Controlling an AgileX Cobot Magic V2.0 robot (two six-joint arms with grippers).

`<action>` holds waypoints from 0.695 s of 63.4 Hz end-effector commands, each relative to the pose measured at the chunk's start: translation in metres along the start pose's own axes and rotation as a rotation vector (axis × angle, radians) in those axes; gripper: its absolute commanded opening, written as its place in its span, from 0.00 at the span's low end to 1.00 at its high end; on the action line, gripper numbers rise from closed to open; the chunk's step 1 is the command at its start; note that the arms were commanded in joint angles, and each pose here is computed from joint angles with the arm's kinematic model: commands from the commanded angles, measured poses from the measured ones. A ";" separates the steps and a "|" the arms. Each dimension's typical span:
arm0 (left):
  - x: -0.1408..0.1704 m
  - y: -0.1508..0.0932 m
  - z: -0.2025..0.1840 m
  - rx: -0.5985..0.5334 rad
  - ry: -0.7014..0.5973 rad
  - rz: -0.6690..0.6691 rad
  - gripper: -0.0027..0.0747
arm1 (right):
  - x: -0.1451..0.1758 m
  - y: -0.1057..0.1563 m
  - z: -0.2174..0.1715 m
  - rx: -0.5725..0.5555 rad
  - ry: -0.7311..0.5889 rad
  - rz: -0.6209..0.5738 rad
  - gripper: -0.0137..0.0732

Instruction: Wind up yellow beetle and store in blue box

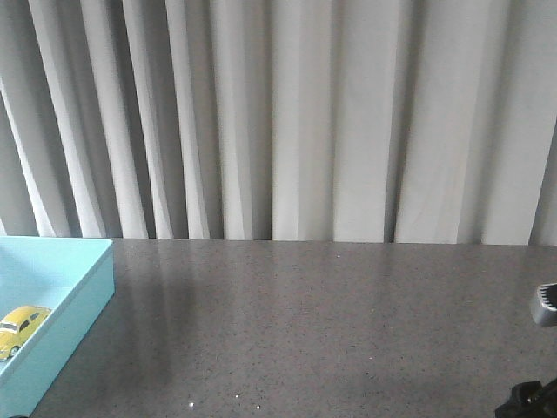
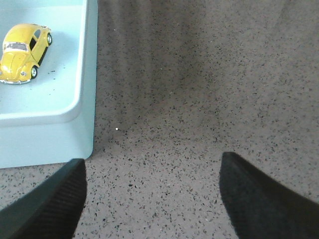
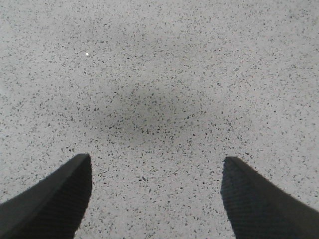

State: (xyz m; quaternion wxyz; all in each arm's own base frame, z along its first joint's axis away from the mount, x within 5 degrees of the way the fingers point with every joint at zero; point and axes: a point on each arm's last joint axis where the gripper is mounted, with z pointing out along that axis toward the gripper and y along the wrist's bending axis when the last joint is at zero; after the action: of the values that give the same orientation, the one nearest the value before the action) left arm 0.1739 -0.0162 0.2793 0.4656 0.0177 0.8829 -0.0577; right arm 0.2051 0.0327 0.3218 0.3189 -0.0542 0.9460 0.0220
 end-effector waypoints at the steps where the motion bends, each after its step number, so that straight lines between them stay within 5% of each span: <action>1: -0.009 -0.001 -0.011 -0.006 -0.147 -0.028 0.73 | -0.009 0.000 -0.010 0.000 -0.089 -0.005 0.76; 27: -0.008 -0.001 -0.019 -0.006 -0.196 -0.026 0.69 | -0.009 0.000 -0.010 0.000 -0.089 -0.005 0.76; 44: -0.008 -0.001 -0.019 -0.007 -0.197 -0.026 0.39 | -0.009 0.000 -0.010 0.000 -0.089 -0.005 0.76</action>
State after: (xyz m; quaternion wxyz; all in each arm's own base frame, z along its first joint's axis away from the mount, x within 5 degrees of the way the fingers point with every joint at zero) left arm 0.1594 -0.0142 0.2815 0.5055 0.0081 0.8609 -0.0565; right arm 0.2051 0.0327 0.3218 0.3189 -0.0542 0.9460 0.0220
